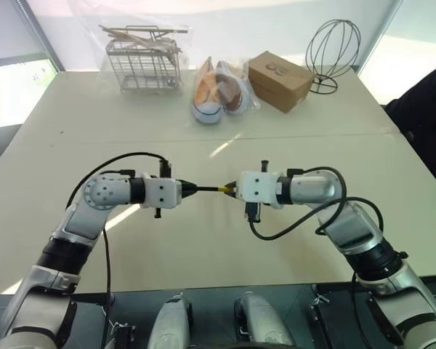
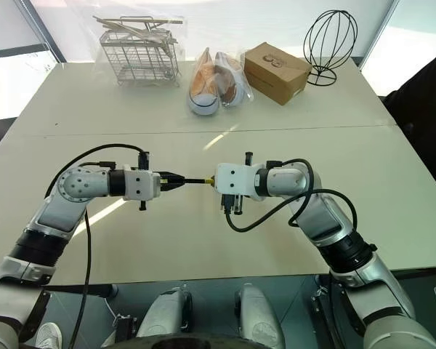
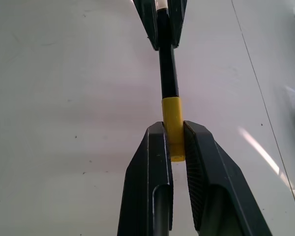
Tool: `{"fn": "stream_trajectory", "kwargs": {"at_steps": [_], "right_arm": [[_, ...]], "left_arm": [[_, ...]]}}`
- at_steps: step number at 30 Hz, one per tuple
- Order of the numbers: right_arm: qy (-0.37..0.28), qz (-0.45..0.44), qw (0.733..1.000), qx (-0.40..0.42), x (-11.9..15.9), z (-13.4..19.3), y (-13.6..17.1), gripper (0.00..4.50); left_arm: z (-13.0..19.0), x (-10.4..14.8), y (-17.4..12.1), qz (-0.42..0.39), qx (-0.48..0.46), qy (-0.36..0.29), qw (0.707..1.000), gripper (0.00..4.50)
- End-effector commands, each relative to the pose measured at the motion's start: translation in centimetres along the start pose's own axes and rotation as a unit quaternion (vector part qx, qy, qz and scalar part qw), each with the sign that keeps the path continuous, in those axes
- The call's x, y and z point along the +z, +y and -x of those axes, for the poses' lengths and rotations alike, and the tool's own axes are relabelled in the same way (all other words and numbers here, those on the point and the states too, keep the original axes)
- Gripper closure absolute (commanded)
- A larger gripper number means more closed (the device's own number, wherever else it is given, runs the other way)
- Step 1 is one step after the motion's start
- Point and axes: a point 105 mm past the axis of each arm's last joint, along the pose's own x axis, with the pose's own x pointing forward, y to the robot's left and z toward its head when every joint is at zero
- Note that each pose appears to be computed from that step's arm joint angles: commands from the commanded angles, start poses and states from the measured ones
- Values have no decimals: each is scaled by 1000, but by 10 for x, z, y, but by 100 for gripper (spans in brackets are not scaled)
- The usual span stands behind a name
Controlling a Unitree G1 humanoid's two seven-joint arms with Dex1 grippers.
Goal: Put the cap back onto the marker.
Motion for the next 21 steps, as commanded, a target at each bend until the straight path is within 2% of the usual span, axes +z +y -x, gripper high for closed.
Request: {"fn": "stream_trajectory", "kwargs": {"at_steps": [1, 8, 21], "right_arm": [[-78, 37, 996, 4, 37, -5, 1, 447], [-93, 46, 995, 5, 41, -4, 1, 447], [-84, 79, 993, 9, 32, 0, 2, 447]], "left_arm": [[-6, 26, 8, -32, 12, -60, 998, 450], [-6, 26, 9, -35, 11, -65, 997, 450], [-3, 21, 10, -31, 9, -64, 997, 450]]}}
